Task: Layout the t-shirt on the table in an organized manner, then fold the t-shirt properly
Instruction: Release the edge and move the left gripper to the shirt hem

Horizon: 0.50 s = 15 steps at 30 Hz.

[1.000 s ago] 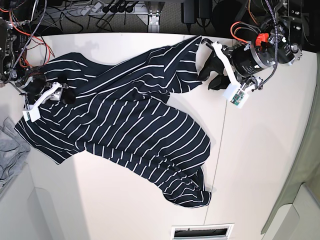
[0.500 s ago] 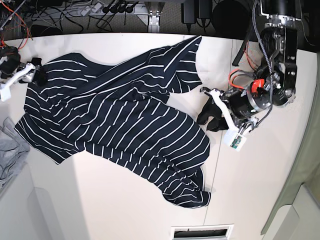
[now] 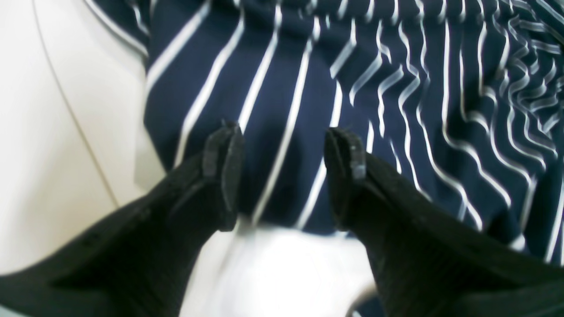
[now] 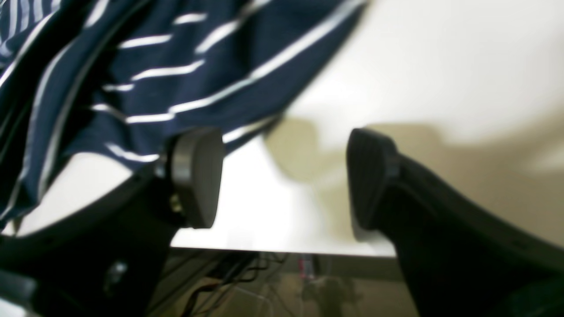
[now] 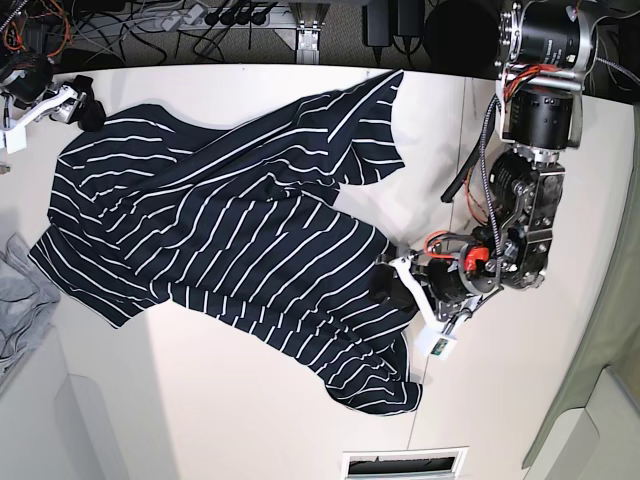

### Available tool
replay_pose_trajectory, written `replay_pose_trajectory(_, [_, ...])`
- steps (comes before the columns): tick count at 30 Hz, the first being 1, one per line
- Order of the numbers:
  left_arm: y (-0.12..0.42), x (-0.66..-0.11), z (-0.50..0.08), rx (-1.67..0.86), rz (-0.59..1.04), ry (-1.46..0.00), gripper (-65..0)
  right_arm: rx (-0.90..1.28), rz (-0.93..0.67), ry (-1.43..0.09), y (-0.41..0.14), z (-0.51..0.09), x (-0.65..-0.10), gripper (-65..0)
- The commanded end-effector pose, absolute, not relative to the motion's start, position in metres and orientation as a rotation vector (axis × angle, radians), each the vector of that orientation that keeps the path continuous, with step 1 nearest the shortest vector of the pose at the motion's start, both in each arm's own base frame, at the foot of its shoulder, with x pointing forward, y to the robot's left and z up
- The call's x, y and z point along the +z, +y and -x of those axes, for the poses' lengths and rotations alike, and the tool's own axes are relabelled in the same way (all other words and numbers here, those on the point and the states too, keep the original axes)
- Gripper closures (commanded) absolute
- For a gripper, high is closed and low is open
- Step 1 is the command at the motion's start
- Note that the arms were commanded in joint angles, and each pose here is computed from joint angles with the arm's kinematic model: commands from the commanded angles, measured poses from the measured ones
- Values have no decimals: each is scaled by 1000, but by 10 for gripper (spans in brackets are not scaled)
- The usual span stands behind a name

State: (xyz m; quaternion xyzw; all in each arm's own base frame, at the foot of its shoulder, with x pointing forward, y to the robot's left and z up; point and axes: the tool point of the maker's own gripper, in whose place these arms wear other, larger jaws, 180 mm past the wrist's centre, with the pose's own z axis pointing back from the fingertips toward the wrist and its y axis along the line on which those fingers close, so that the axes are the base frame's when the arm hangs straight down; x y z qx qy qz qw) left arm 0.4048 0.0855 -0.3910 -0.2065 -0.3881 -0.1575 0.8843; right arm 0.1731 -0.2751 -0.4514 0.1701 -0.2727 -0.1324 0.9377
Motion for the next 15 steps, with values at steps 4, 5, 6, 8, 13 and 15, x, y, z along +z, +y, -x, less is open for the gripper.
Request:
replay_pose_trajectory(4, [87,-393,-428,-304,392,-848,-323,-207,-394,-561,-249,-180,-453,-432])
replay_pose_trajectory(5, [94,-400,-430,-287,360,-840,-323,-197,-403,-553,-242,-179,-457,-432])
replay_pose_trajectory(6, [101,-406,-432,-276,323,-838,-323,-191,-412,-547,-235,-179,-459,-432])
replay_pose_trajectory(8, [112,-414,-435,-277,277,-836,-322,-186,-437,-543,-221,-179,-462,-432])
replay_pose_trajectory(13, [114,-422,-435,-293,252,-836,-151,-188,-460,-588,-208,-193,-460,-413])
replay_pose_trajectory(15, [118,-422,-435,-304,233,-832,-6,-183,-454,-615,-209,-202,-456,-310])
